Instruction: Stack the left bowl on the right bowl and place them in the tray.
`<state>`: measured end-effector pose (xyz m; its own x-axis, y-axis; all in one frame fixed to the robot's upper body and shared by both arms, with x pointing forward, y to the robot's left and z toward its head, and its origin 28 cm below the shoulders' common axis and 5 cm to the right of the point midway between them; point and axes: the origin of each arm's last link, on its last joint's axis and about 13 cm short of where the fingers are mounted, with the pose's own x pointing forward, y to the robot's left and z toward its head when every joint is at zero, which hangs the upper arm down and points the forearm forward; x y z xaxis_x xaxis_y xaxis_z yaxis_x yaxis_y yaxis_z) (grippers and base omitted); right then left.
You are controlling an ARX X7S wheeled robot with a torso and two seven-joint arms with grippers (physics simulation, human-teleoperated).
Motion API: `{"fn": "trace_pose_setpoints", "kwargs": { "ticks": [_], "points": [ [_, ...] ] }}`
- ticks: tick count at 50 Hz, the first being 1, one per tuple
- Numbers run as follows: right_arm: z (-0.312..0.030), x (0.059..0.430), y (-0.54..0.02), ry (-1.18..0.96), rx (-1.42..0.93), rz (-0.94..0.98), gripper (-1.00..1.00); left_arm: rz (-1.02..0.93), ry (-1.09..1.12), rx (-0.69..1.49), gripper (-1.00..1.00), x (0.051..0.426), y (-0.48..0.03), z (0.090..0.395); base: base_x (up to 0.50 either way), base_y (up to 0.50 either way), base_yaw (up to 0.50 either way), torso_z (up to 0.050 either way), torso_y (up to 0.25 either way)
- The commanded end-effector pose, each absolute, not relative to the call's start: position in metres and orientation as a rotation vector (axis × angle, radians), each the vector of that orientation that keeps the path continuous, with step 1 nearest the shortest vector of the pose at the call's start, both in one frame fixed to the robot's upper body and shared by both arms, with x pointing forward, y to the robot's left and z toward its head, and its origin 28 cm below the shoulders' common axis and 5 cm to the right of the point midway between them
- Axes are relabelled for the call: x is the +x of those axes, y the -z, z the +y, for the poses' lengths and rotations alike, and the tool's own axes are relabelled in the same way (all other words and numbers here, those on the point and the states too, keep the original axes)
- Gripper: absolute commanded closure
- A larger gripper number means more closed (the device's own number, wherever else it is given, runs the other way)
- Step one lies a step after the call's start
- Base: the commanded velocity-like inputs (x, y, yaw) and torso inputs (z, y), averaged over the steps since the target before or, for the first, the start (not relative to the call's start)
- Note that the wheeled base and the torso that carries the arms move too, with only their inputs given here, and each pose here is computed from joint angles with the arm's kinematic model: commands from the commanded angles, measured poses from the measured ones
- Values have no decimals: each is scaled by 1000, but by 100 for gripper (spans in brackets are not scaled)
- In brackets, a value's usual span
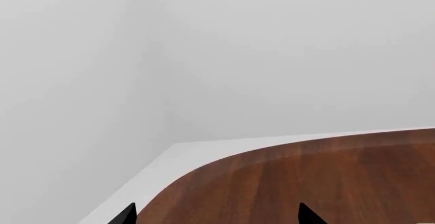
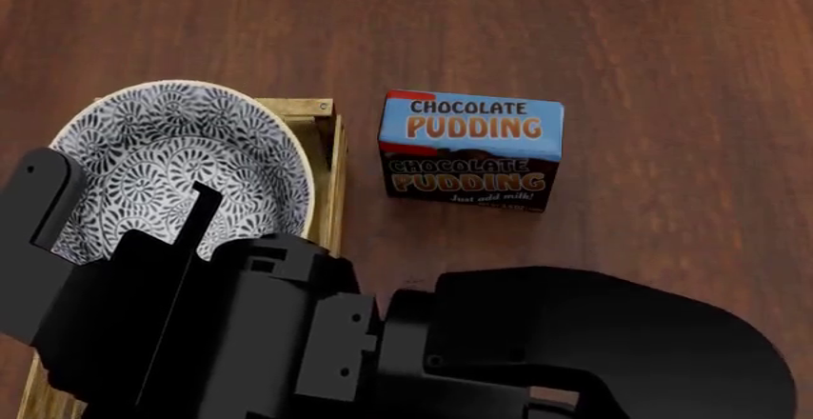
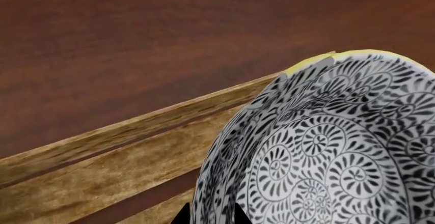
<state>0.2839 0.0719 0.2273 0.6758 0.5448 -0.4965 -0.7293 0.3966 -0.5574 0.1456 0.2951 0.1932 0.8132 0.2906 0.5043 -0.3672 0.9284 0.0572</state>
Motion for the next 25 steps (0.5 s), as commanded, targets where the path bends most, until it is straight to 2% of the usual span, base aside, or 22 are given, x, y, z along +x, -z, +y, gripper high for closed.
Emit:
{"fn": "trace_pose_setpoints", "kwargs": {
  "ticks": [1,25],
  "points": [
    [72,282,-227,-818,-865,221,100,-513,-354,154,-100,145,-194,295,0,0,0,0,0],
    [72,283,-211,-851,-857,253,100,-513,-356,156,-100,145,-194,295,0,0,0,0,0]
  ]
}}
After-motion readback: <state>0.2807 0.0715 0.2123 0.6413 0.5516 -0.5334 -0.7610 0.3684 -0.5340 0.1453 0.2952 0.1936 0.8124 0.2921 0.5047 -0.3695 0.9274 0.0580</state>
